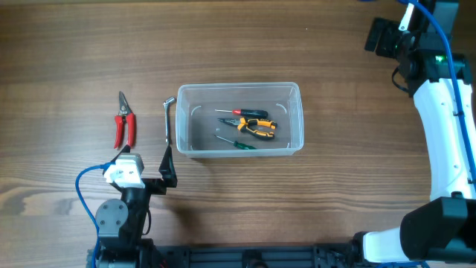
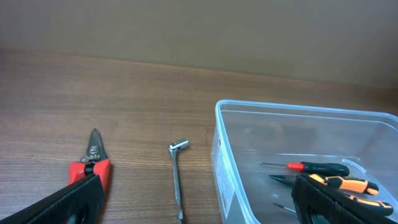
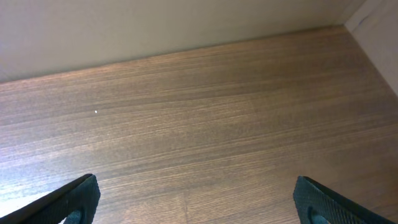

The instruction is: Pack container

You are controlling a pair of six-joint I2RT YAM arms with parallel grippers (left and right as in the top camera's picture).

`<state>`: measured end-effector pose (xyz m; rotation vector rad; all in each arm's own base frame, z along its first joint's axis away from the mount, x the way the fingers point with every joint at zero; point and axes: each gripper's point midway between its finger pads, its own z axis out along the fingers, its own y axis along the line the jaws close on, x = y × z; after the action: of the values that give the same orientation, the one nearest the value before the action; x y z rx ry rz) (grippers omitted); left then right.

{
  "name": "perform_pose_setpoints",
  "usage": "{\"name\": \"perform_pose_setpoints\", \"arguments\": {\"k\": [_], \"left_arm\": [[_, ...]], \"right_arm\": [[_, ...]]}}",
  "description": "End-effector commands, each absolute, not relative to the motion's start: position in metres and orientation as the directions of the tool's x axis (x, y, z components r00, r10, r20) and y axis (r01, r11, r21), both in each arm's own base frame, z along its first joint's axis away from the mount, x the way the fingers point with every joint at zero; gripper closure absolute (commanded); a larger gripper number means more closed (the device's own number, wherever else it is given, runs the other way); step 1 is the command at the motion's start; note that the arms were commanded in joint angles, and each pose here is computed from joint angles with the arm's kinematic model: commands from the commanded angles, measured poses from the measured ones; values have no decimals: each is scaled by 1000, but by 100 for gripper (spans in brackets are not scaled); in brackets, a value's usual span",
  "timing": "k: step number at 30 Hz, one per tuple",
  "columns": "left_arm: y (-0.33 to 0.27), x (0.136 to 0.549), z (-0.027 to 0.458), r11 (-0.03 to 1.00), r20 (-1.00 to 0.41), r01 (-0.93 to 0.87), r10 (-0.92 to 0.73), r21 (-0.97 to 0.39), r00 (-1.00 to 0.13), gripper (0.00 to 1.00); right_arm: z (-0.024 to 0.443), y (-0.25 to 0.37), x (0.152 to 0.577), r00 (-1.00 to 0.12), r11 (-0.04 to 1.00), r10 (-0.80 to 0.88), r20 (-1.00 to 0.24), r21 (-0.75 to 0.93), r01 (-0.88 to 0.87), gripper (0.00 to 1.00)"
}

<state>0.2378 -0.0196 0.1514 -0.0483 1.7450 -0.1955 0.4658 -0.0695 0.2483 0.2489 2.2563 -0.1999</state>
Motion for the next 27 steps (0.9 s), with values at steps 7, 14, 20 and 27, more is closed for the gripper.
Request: {"name": "perform_pose_setpoints", "arguments": {"k": [7, 14, 20, 27], "left_arm": [[-19, 237, 175, 957, -953, 69, -272, -283, -133, 0], [-9, 241, 211, 952, -936, -7, -302, -305, -179, 0], [-10, 271, 240, 970, -902, -42, -239, -240, -360, 0], [-11, 323, 248, 993, -742, -41, -113, -114, -661, 0]], "right_arm": [[255, -67, 467, -620, 971, 107, -777, -54, 234, 0], [255, -67, 467, -620, 971, 107, -777, -54, 235, 0], [255, -67, 467, -620, 971, 107, -777, -53, 235, 0], [255, -67, 467, -620, 971, 107, -777, -53, 235, 0]]}}
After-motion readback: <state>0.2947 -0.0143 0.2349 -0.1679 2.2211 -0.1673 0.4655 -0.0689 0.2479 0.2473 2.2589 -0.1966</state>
